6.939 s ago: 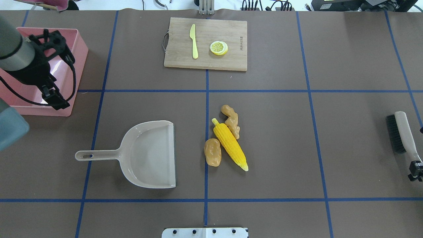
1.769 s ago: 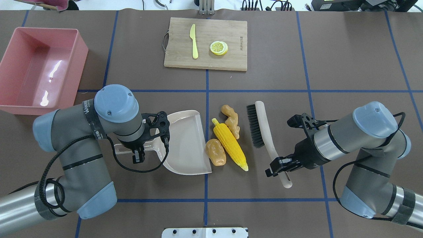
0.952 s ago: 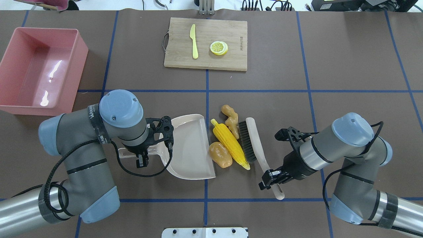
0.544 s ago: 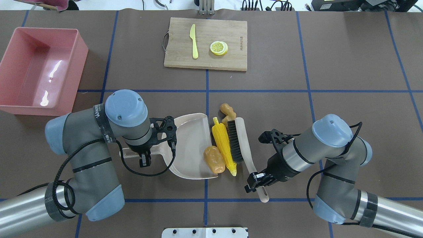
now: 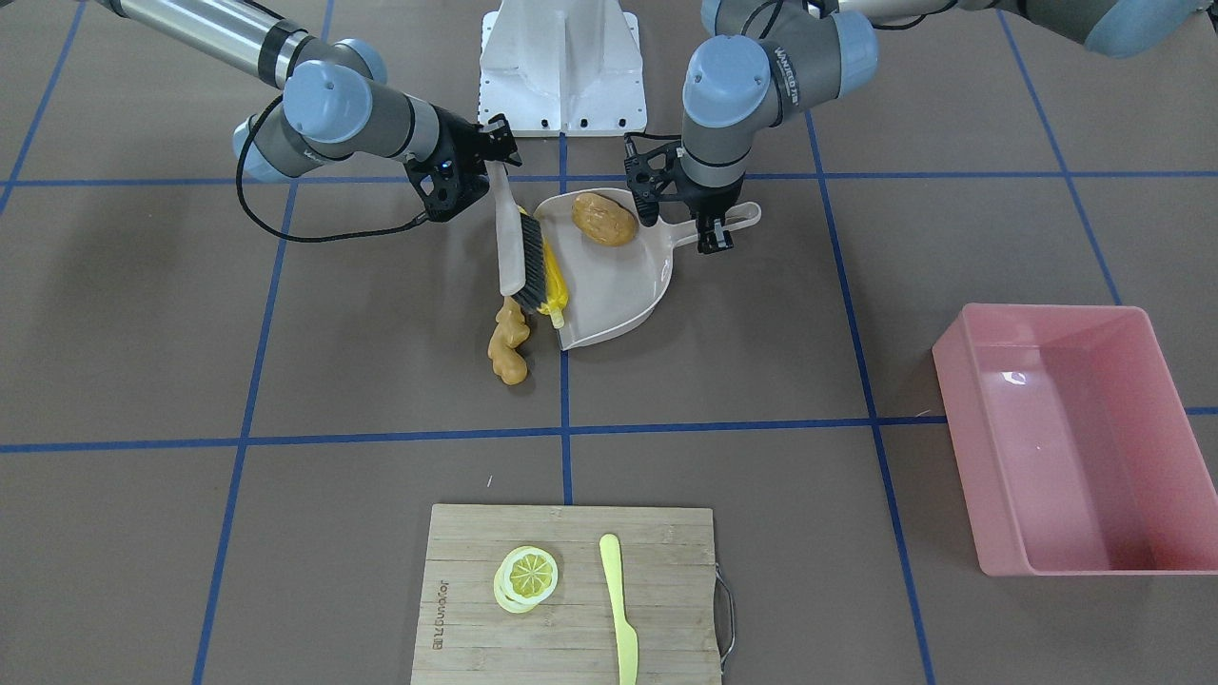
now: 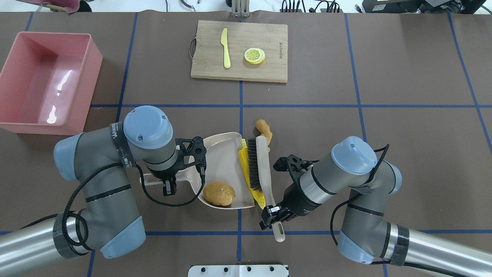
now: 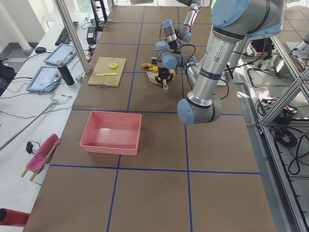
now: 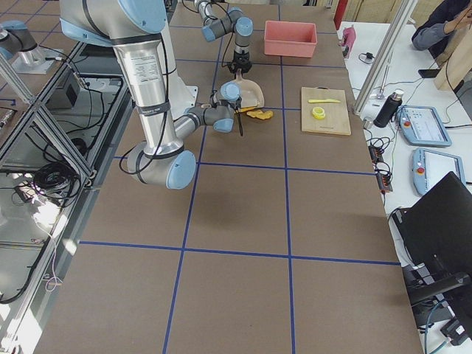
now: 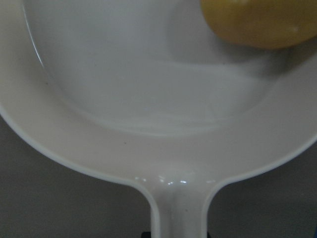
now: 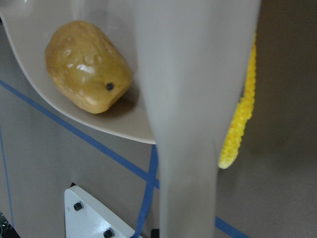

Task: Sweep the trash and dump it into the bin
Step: 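Sweep the potato into the dustpan with the brush in the right gripper, then sweep the corn cob toward the dustpan with the right gripper's brush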

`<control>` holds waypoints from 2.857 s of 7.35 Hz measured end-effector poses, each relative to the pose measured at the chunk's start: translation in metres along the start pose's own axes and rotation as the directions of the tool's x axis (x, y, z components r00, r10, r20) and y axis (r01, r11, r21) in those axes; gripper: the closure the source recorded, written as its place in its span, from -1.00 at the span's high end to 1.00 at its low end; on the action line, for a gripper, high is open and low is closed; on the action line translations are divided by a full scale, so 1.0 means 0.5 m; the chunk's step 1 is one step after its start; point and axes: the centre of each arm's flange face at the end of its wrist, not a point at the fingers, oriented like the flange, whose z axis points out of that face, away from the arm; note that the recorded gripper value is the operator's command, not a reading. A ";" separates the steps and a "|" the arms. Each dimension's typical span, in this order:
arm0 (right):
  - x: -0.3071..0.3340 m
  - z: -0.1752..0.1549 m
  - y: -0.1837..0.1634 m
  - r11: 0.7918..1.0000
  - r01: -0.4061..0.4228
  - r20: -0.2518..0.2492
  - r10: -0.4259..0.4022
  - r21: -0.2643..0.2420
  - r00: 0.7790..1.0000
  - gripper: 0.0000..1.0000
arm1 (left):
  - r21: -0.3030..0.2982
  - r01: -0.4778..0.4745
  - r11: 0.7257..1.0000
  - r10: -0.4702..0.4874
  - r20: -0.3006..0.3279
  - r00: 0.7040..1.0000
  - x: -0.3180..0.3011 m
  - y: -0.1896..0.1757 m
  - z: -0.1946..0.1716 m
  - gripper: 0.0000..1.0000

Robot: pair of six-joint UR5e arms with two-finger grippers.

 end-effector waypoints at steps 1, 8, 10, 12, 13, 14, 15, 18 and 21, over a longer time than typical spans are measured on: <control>-0.021 0.011 -0.005 1.000 -0.004 -0.005 0.004 0.000 1.000 -1.00 | -0.004 0.000 1.000 0.000 -0.003 1.000 0.002 0.000 0.002 -1.00; 0.047 -0.148 -0.068 0.998 -0.055 0.003 0.055 -0.025 0.998 -1.00 | -0.066 0.015 0.998 -0.016 -0.016 1.000 0.003 0.009 0.005 -1.00; 0.109 -0.194 -0.074 0.999 -0.036 -0.012 0.036 -0.022 0.999 -1.00 | -0.087 0.024 0.996 -0.026 -0.018 1.000 0.000 0.010 0.001 -1.00; 0.187 -0.212 -0.086 1.000 -0.012 -0.043 0.011 -0.021 0.999 -1.00 | -0.110 0.036 0.993 -0.038 -0.020 0.999 -0.004 0.010 -0.005 -1.00; 0.227 -0.214 -0.098 0.999 -0.007 -0.057 0.006 -0.031 0.998 -1.00 | -0.121 0.043 0.992 -0.045 -0.021 0.999 -0.007 0.008 -0.010 -1.00; 0.258 -0.205 -0.108 0.999 0.001 -0.069 -0.004 -0.044 0.998 -1.00 | -0.130 0.048 0.990 -0.051 -0.021 0.998 -0.009 0.004 -0.016 -1.00; 0.267 -0.192 -0.121 0.999 0.009 -0.074 -0.013 -0.052 0.997 -1.00 | -0.139 0.051 0.989 -0.055 -0.023 0.998 -0.008 0.000 -0.020 -1.00; 0.229 -0.127 -0.154 0.996 0.024 -0.073 -0.030 -0.081 0.997 -1.00 | -0.151 0.057 0.987 -0.061 -0.024 0.998 -0.010 -0.003 -0.021 -1.00; 0.178 -0.085 -0.139 0.994 0.023 -0.056 -0.029 -0.103 0.998 -1.00 | -0.149 0.056 0.987 -0.061 -0.024 0.998 -0.010 -0.008 -0.024 -1.00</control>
